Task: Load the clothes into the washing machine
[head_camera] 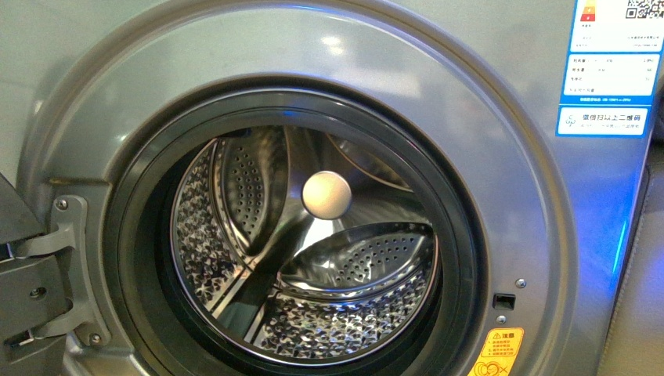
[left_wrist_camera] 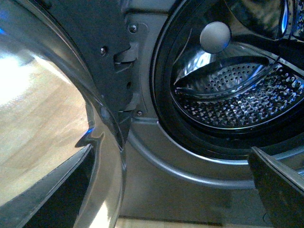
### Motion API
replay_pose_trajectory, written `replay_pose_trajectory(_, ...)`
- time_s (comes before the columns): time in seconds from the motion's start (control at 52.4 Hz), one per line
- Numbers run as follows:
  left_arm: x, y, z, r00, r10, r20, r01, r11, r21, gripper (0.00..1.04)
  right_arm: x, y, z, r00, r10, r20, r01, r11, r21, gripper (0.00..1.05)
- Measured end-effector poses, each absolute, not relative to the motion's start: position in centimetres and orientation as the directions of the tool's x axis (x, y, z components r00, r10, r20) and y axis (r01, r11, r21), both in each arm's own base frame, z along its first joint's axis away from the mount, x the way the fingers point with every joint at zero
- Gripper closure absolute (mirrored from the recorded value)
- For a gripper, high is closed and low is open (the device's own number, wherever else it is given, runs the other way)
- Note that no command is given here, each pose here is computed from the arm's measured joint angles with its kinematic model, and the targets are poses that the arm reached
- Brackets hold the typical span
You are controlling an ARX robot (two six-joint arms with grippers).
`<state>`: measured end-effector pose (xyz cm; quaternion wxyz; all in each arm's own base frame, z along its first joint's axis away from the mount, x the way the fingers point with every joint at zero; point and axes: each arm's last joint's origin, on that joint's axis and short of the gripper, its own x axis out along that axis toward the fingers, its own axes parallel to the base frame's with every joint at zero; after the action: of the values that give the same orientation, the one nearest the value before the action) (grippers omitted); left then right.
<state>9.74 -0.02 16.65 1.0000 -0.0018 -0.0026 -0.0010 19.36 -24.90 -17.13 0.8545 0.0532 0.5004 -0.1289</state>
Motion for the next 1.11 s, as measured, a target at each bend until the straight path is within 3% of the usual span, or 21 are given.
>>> replay_pose_trajectory(0.725, 9.7, 0.0, 16.6, 1.0, -0.002, 0.005, 0.002, 1.0, -0.004, 0.07, 18.1, -26.0, -19.3, 0.445, -0.118, -0.888, 0.283, 0.959, 0.015, 0.08)
replay_pose_trajectory(0.916, 9.7, 0.0, 16.6, 1.0, -0.002, 0.005, 0.002, 1.0, -0.004, 0.07, 17.8, -26.5, -19.2, 0.441, -0.129, -0.888, 0.3, 0.954, 0.011, 0.32)
replay_pose_trajectory(1.049, 9.7, 0.0, 16.6, 1.0, -0.002, 0.005, 0.002, 1.0, -0.004, 0.07, 17.8, -26.7, -18.2, 0.453, -0.133, -0.881, 0.342, 0.939, 0.034, 0.58)
replay_pose_trajectory(1.107, 9.7, 0.0, 16.6, 1.0, -0.002, 0.005, 0.002, 1.0, -0.004, 0.07, 17.7, -26.6, -17.8, 0.456, -0.129, -0.88, 0.359, 0.932, 0.049, 0.64)
